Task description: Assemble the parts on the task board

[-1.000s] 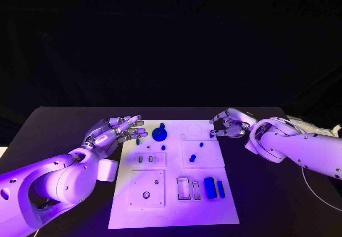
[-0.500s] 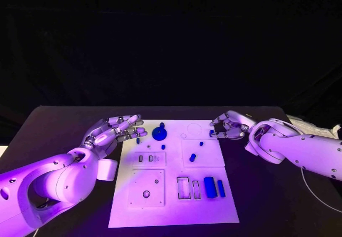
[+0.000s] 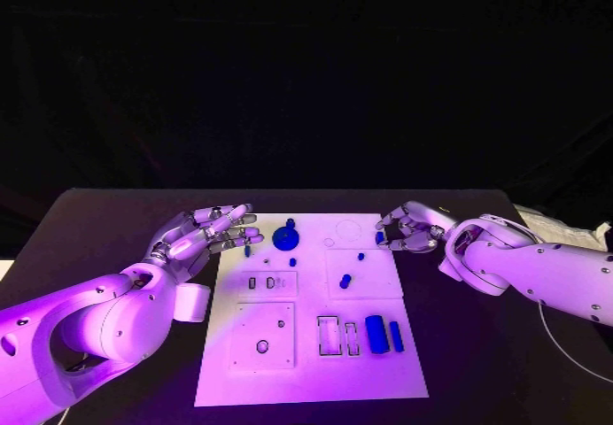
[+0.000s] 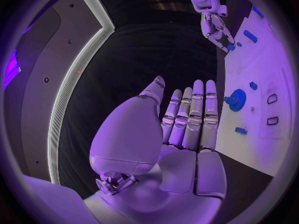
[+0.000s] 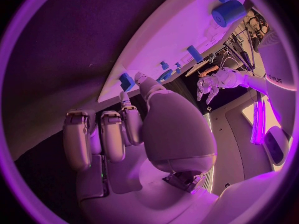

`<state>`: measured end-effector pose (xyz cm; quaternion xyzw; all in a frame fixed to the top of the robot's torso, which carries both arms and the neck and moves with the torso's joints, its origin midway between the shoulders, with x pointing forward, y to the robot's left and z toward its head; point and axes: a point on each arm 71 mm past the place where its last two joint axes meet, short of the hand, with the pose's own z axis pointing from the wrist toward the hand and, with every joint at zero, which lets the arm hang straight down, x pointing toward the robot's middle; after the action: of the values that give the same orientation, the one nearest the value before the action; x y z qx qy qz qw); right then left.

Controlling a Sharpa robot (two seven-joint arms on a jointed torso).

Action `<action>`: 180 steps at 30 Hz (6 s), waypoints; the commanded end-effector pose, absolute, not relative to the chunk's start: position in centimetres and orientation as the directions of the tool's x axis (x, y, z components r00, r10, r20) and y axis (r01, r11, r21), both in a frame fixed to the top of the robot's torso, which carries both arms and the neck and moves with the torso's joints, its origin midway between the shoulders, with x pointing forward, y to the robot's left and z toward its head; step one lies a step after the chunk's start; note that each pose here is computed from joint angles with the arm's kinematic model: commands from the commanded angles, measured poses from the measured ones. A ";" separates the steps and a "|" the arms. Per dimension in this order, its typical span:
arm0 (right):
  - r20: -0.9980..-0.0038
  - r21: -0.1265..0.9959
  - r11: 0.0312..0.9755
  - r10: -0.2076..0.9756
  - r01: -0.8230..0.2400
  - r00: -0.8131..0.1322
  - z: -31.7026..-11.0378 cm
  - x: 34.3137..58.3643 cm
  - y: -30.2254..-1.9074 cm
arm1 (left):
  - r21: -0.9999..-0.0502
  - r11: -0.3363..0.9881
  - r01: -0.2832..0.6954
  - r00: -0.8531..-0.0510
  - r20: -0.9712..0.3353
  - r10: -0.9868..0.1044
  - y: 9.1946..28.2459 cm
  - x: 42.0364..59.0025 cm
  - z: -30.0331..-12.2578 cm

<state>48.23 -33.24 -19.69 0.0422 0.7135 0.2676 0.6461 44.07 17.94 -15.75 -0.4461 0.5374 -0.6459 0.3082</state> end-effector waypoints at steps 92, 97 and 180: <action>-0.913 0.392 0.800 0.277 -0.454 -0.299 -20.6 45.1 -11.7 | -0.969 -0.234 -0.076 -0.411 0.244 -0.878 18.2 44.8 -16.3; -0.916 0.381 0.802 0.258 -0.461 -0.308 -21.2 44.8 -11.0 | -0.969 -0.235 -0.079 -0.416 0.247 -0.876 18.0 44.7 -16.3; -0.840 0.537 0.621 0.460 -0.571 -0.289 -16.2 41.8 -13.9 | -0.991 -0.084 -0.107 -0.396 0.120 -0.910 18.7 45.3 -17.4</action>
<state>42.22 -13.99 -16.61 -0.0503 0.6680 0.3864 0.6340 45.36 18.87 -17.09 -0.4519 0.5530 -0.6207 0.3236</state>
